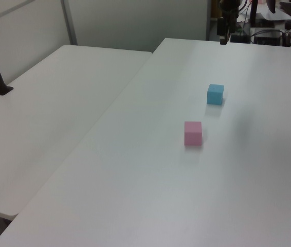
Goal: Put blue cube on pink cube
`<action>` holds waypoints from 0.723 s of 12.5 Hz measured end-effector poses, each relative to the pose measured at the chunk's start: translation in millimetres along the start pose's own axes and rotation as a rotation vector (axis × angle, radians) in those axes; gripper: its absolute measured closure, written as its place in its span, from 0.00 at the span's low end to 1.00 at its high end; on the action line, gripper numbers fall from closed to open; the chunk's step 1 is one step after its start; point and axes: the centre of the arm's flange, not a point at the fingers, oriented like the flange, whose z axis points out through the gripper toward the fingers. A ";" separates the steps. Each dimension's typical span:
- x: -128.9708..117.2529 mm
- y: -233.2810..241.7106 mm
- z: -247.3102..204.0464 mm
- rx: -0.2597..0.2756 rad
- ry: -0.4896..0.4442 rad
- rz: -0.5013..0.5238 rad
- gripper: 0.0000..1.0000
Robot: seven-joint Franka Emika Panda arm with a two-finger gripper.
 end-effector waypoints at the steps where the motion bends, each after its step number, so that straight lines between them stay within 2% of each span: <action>1: 0.5 -2.0 1.1 0.000 -0.002 -0.003 0.00; 3: 6.7 -3.2 4.0 -0.001 0.022 -0.004 0.00; 9: 12.1 -8.4 13.8 -0.003 0.010 -0.012 0.00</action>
